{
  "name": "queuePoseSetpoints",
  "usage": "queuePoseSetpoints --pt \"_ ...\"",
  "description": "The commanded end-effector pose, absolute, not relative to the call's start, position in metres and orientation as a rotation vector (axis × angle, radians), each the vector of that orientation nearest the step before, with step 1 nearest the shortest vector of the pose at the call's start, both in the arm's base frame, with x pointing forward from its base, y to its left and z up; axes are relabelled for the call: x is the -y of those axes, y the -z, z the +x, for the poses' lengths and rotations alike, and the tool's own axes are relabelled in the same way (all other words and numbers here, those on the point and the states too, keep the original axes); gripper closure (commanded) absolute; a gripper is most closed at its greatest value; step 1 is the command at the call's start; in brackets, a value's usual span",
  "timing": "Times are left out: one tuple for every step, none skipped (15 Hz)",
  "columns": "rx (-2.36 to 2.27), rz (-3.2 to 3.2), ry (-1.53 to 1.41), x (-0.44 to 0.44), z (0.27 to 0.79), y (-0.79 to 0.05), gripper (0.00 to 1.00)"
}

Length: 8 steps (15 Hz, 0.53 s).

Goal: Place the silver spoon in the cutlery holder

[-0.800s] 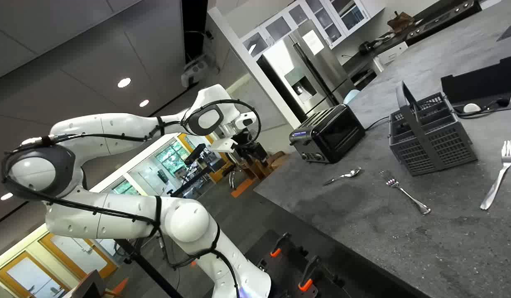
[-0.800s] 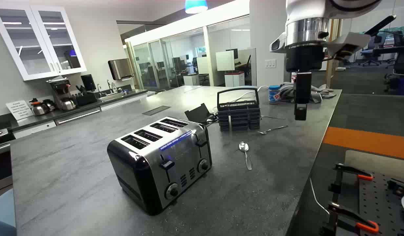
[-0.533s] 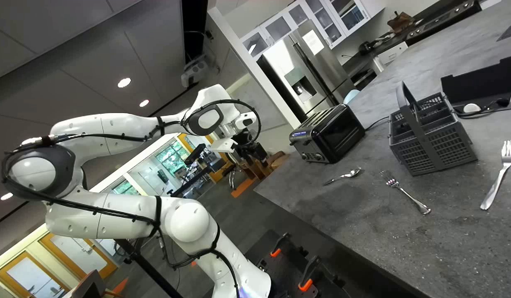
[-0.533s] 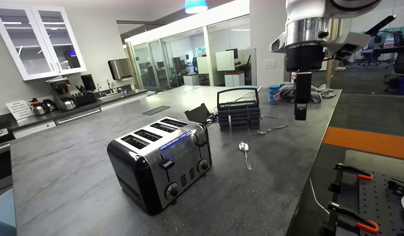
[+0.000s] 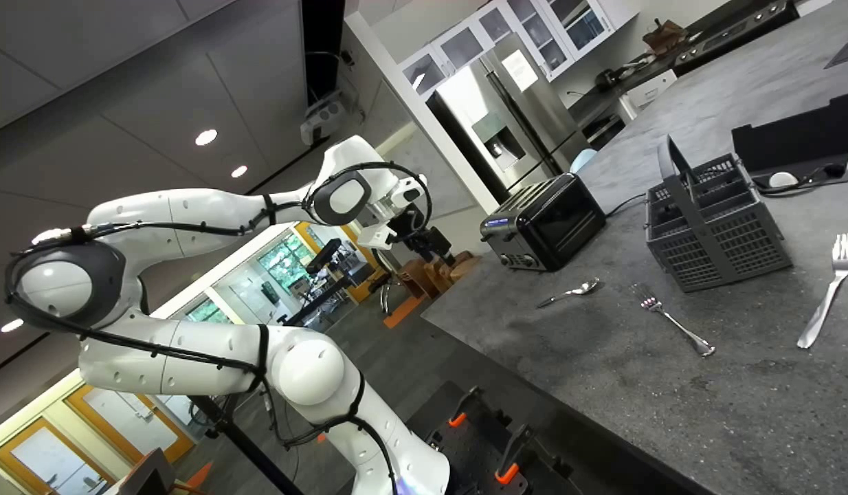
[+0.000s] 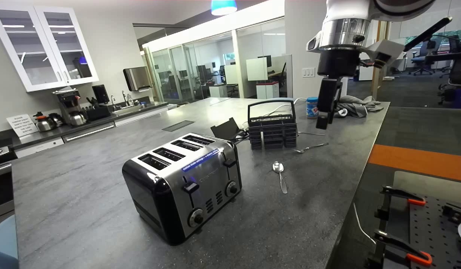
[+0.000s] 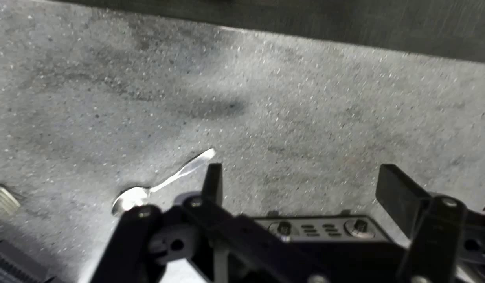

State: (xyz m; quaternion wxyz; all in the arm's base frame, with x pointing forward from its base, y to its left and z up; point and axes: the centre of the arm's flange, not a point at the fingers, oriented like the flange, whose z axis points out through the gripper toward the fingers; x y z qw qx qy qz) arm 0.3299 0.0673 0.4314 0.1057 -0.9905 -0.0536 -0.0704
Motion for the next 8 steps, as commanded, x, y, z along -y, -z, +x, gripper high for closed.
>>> queuePoseSetpoints --pt "-0.081 -2.982 0.363 -0.052 0.357 -0.42 0.0" --pt "-0.149 -2.993 0.403 -0.046 0.363 -0.417 0.0" --pt "-0.213 -3.01 0.443 -0.04 0.369 -0.414 0.0" --pt "-0.283 -3.019 0.479 -0.034 0.375 -0.408 0.0" --pt "-0.356 -3.018 0.521 -0.027 0.383 -0.402 0.0" --pt "-0.435 -3.015 0.548 -0.019 0.392 -0.394 0.0" --pt "-0.517 -3.011 0.561 -0.012 0.399 -0.386 0.0" --pt "-0.602 -3.006 0.561 -0.007 0.404 -0.378 0.0"
